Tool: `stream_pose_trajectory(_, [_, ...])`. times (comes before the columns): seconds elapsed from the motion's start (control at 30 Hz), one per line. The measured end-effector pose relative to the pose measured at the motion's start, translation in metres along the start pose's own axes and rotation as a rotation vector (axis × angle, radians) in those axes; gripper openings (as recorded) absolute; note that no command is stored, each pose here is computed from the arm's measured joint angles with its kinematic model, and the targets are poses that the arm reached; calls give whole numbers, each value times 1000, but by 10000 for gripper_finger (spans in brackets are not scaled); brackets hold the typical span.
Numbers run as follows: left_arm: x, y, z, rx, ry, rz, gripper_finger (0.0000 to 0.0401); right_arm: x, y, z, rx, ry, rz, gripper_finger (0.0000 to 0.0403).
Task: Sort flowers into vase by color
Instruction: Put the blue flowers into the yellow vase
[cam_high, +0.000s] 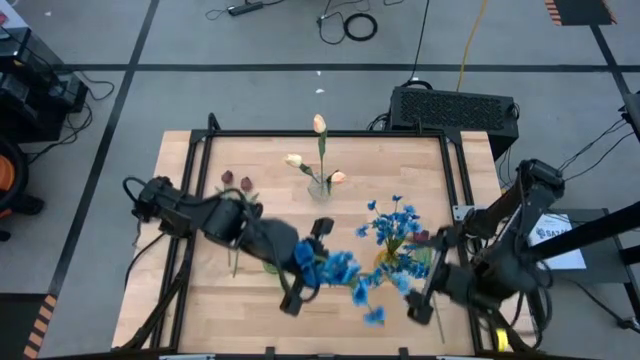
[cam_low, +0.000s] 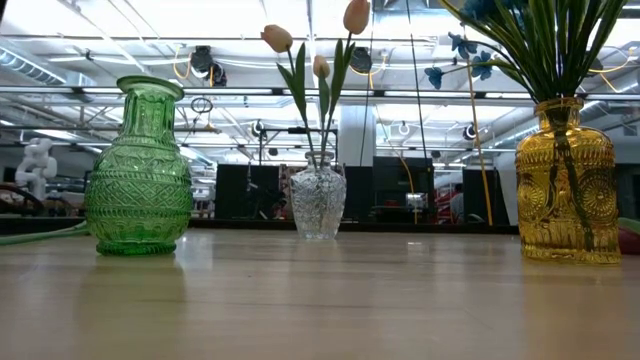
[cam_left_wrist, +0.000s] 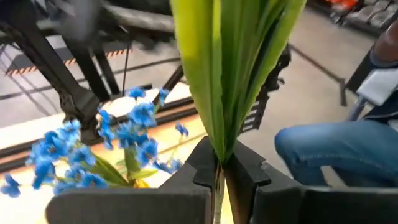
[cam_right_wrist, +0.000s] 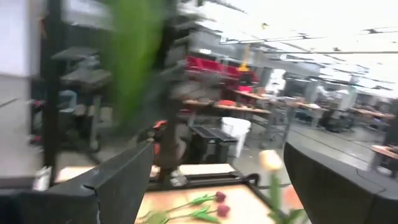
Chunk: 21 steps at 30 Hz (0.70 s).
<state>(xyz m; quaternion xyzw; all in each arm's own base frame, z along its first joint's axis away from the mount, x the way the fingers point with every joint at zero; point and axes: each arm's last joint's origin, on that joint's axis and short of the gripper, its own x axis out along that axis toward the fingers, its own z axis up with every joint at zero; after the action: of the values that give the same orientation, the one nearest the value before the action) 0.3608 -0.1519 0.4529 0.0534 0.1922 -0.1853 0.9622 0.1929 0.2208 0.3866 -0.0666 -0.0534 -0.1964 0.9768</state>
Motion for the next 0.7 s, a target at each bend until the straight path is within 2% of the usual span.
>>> stream_pose_trajectory(0.07, [2, -11, -3, 15, 15, 17, 21, 8, -13, 6, -18, 2, -44, 352])
stream_pose_trajectory(0.17, [1, -25, -1, 40, -1, 37, 21, 18, -36, 14, -136, 35, -123, 352])
stream_pose_trajectory(0.3, [-1, -39, 1, 72, -29, 53, 21, 26, -84, 32, -303, 88, -236, 352])
stream_pose_trajectory(0.37, [-1, -42, 2, 83, -32, 58, 21, 30, -106, 37, -323, 103, -286, 352])
stream_pose_trajectory(0.43, [-1, -42, 2, 84, -32, 69, 21, 34, -125, 37, -274, 95, -313, 352])
stream_pose_trajectory(0.53, [-1, -41, 2, 100, -29, 82, 21, 38, -137, 25, -114, 76, -233, 352])
stream_pose_trajectory(0.63, [-1, -38, 1, 109, -26, 92, 21, 45, -135, 4, 55, 132, 11, 352])
stream_pose_trajectory(0.7, [-1, -34, 2, 112, -25, 102, 21, 53, -125, -9, 94, 200, 133, 352])
